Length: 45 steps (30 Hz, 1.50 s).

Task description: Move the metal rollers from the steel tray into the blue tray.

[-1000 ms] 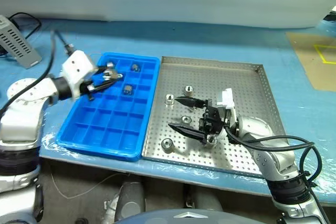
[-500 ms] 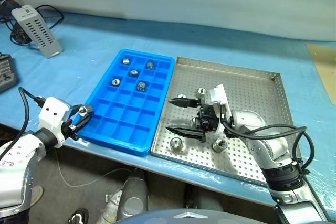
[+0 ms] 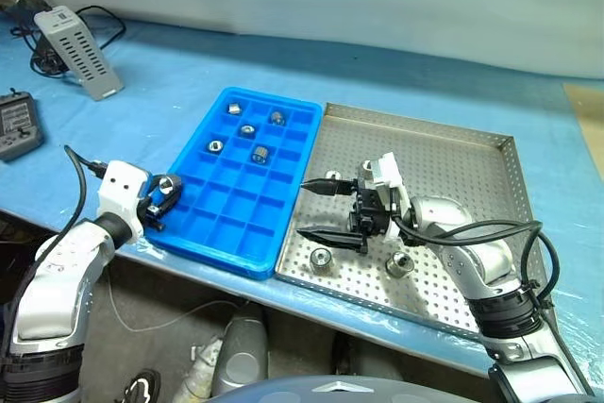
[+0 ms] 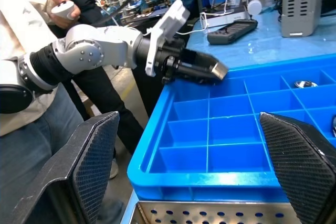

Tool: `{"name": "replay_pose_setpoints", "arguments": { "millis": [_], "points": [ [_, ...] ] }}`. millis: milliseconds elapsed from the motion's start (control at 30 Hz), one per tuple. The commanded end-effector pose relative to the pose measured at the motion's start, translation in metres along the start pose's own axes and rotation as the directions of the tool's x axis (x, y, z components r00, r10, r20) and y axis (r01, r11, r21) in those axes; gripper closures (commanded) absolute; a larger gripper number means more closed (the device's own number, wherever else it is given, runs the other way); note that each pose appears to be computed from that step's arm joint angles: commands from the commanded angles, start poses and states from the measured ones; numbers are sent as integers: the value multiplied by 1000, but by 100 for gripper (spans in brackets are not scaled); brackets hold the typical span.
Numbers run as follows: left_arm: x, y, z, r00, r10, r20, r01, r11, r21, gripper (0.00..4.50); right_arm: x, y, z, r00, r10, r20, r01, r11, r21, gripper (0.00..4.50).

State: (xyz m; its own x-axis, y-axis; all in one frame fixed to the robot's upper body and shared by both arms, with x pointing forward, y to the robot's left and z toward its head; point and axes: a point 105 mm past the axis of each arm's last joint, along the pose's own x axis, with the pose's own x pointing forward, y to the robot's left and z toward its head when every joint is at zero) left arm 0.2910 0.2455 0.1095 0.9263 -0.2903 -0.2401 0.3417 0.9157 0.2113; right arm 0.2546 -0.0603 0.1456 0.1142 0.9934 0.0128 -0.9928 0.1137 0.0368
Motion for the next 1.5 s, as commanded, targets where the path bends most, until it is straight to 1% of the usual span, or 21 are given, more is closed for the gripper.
{"name": "replay_pose_setpoints", "arguments": {
  "millis": [33,100,133,233,267,367,433,500,600,667,700,767,867,900,1000,1167,1233,1267,1333,1400,1500],
  "points": [
    [-1,3,-2,1000,12,-10,-12,1000,-7,105,-3,4,12,1000,-3,28,4,999,-36,0],
    [0,5,-2,1000,17,-14,-17,1000,-6,31,-4,4,11,1000,-8,28,9,999,-34,0],
    [1,8,-3,999,27,-23,-27,1000,-4,4,-5,5,11,1000,-11,29,12,999,-33,0],
    [3,11,11,1000,16,14,-15,1000,-15,4,-6,5,11,999,-24,30,25,999,-35,0],
    [4,7,22,999,-12,47,13,1000,-15,4,-7,5,11,999,-27,29,28,999,-35,0],
    [8,-17,61,977,-144,159,141,989,32,4,-8,4,10,999,-44,24,45,998,-41,0],
    [14,-33,86,951,-224,212,212,974,78,4,-10,3,10,998,-65,20,66,997,-51,0],
    [26,-42,110,925,-281,256,251,957,144,4,-13,2,11,996,-87,25,88,995,-47,0],
    [40,-56,138,874,-390,291,335,916,221,4,-19,0,11,991,-135,14,135,989,-57,0],
    [50,-66,148,838,-461,293,398,882,251,4,-23,-2,10,985,-170,6,170,983,-66,0],
    [56,-71,150,822,-493,284,427,865,264,4,-25,-3,10,983,-186,5,186,980,-66,0],
    [71,-86,146,796,-556,241,485,823,295,4,-28,-5,10,975,-223,15,223,973,-66,0],
    [108,-103,124,804,-582,118,521,787,330,4,-34,-5,11,958,-286,32,288,956,-64,0],
    [121,-108,118,806,-586,83,536,781,320,4,-37,-3,11,951,-307,34,308,949,-60,0],
    [145,-119,104,792,-610,-5,579,748,324,4,-41,2,10,937,-347,34,348,936,-52,0],
    [160,-135,100,746,-661,-81,649,695,309,4,-44,12,8,921,-388,42,390,920,-42,0],
    [163,-143,99,723,-678,-136,682,667,298,4,-44,13,6,914,-405,40,406,913,-45,0],
    [163,-146,98,709,-685,-168,696,643,318,4,-43,14,5,912,-407,44,409,912,-43,0],
    [158,-151,96,656,-716,-238,747,570,342,4,-41,16,5,911,-410,52,412,910,-39,0],
    [154,-150,93,615,-726,-309,782,507,363,4,-40,17,4,907,-419,51,421,906,-40,0],
    [153,-144,90,591,-705,-392,801,452,394,4,-38,17,1,904,-424,54,426,904,-37,0]
  ]
}}
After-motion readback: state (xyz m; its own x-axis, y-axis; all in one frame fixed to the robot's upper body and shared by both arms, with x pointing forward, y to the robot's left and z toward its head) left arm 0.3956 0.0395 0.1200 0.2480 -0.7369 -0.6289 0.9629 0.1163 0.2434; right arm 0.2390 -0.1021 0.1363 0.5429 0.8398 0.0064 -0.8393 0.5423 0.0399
